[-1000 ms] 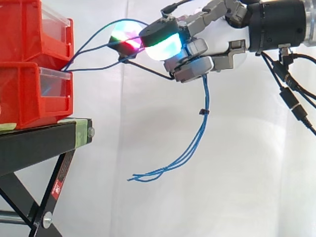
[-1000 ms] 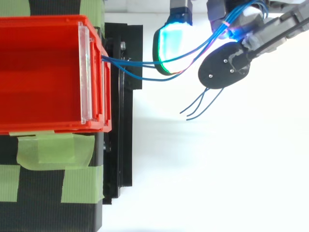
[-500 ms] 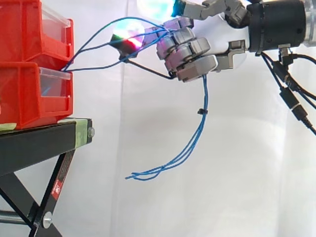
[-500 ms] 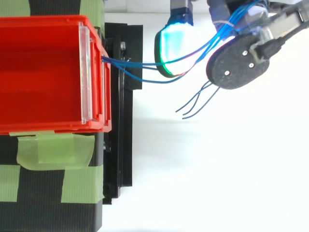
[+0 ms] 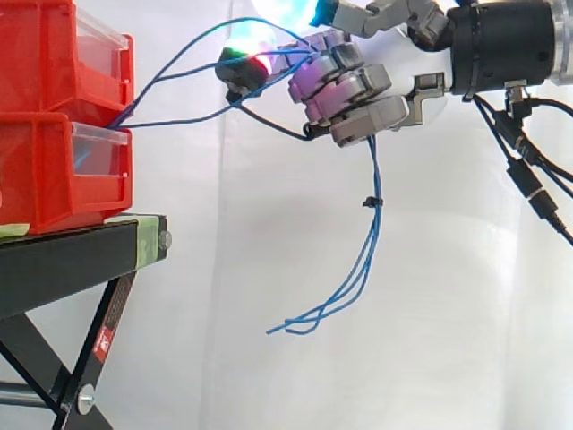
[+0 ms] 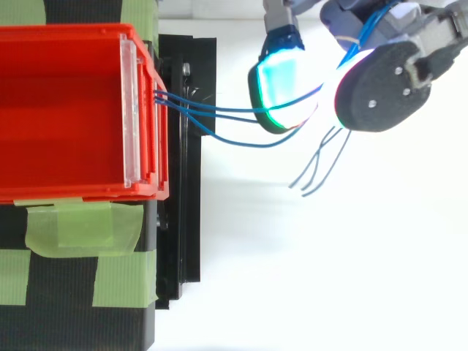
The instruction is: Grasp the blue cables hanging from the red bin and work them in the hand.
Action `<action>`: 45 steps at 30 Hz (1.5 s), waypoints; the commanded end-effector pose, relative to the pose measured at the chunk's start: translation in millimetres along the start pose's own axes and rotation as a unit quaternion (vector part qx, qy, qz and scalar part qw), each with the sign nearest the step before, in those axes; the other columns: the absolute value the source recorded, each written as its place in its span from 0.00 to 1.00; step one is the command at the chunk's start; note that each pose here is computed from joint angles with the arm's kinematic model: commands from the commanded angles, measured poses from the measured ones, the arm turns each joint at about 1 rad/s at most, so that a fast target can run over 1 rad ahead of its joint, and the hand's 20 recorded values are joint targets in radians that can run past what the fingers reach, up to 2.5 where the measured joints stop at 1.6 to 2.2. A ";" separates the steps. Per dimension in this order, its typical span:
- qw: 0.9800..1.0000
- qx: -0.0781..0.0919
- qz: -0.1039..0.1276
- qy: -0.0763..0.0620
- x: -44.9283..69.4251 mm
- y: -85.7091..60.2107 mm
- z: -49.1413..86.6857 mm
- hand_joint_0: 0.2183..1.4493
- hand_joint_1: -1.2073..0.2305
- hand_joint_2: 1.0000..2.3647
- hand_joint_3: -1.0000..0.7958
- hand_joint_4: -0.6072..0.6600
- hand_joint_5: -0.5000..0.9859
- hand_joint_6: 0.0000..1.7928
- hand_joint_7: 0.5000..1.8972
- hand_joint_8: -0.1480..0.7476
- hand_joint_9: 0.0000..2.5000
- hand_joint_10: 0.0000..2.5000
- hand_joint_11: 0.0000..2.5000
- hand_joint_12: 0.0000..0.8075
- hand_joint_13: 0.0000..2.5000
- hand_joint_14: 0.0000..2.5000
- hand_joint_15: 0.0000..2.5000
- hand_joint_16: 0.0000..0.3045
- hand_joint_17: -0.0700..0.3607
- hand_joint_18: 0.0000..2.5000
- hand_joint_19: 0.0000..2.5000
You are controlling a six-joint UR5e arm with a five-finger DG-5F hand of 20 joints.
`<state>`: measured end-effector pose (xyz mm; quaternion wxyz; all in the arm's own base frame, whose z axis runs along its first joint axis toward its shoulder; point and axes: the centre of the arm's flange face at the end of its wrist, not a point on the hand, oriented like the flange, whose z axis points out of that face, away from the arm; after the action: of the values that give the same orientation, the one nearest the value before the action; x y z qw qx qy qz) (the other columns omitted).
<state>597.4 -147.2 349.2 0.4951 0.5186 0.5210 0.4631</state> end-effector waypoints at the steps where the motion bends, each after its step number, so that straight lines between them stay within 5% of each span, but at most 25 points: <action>1: 1.000 -0.001 0.000 0.001 0.3 0.5 0.2 0.54 0.38 0.01 0.20 0.65 0.58 0.34 0.58 0.57 0.31 1.00 0.98 0.51 0.41 1.00 0.58 0.17 0.43 0.63 0.65; 11: 1.000 -0.001 -0.005 0.002 1.2 0.0 0.3 0.52 0.38 0.02 0.37 0.63 0.57 0.48 0.56 0.53 0.30 1.00 1.00 0.53 0.41 1.00 0.59 0.17 0.44 0.63 0.65; 17: 1.000 -0.007 -0.027 0.001 1.2 1.2 1.5 0.52 0.39 0.02 0.36 0.63 0.57 0.46 0.56 0.54 0.30 1.00 1.00 0.52 0.41 1.00 0.57 0.17 0.43 0.63 0.65; 45: 1.000 -0.005 -0.029 0.001 1.0 0.9 1.2 0.53 0.38 0.02 0.37 0.57 0.57 0.47 0.56 0.51 0.29 1.00 1.00 0.51 0.40 1.00 0.58 0.17 0.43 0.61 0.64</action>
<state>598.8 -146.8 350.5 0.5111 0.5006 0.5329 0.4519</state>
